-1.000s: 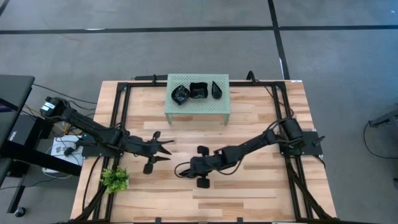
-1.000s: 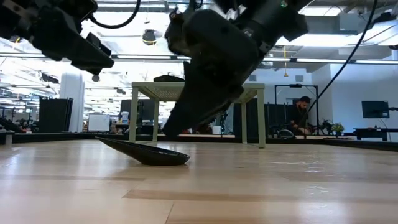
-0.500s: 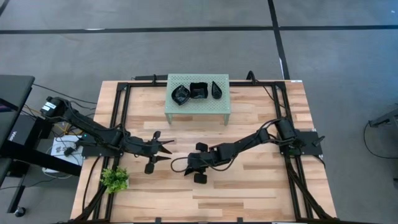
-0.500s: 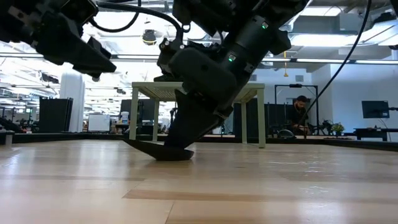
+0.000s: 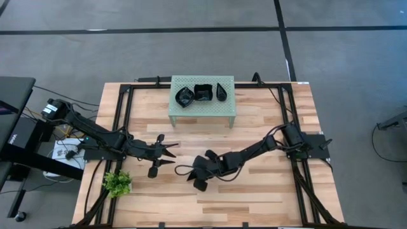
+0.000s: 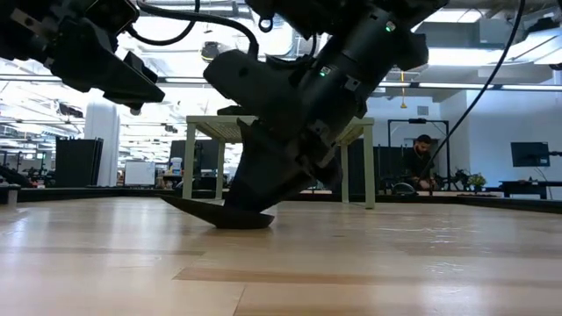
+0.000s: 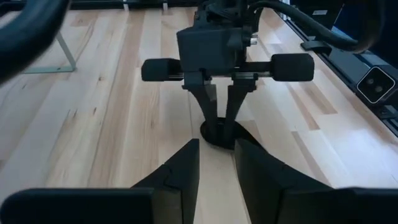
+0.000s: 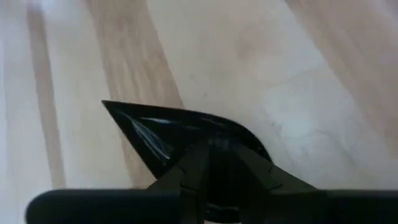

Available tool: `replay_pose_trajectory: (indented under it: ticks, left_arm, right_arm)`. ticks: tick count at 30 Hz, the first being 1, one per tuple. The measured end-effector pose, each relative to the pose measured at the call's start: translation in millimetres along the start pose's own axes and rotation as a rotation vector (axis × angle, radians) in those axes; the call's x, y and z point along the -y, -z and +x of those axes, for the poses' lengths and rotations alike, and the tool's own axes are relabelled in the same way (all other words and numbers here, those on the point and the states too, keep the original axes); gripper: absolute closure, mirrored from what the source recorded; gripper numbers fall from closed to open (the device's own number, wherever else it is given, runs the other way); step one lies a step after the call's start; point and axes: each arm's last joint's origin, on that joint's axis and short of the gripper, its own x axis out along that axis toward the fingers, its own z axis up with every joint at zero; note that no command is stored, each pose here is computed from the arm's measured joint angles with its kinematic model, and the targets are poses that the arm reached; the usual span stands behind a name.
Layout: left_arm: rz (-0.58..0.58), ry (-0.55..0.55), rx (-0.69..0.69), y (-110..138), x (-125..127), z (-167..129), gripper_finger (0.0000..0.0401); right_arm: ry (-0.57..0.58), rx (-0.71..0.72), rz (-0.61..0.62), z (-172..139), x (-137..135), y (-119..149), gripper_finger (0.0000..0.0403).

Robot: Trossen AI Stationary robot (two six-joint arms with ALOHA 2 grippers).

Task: Pick & Place Mini shaped plates
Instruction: Stack the drop-shaped plate on top of the other drop-shaped plate on the shelf

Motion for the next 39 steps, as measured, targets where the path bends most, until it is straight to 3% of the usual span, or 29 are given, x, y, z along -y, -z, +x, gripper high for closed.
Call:
replay_pose_trajectory:
  ticks: [5,9,14,16,21,31,39]
  left_arm:
    - [0.000,0.000,0.001,0,0,0,0.0297]
    - [-0.002,0.001,0.006,-1,0,0,0.0297]
    - [-0.007,0.001,0.005,0,0,0,0.0297]
    - [-0.008,0.001,0.005,0,0,0,0.0297]
    - [-0.008,0.001,0.006,-1,0,0,0.0297]
    - [-0.010,0.002,0.014,-1,0,0,0.0297]
    - [-0.010,0.002,0.014,-1,0,0,0.0297]
  right_arm:
    - [-0.019,0.030,-0.126,-8,-6,-5,0.0347]
    - [-0.050,0.051,-0.166,-33,-19,-23,0.0347]
    - [-0.038,-0.085,-0.460,-47,-21,-12,0.0347]
    - [-0.040,-0.117,-0.522,-47,-22,-6,0.0347]
    - [-0.020,-0.172,-0.566,-41,-18,1,0.0347]
    - [-0.089,-0.126,-0.801,-34,-19,-4,0.0346]
    - [-0.093,-0.139,-0.808,-33,-16,-5,0.0300]
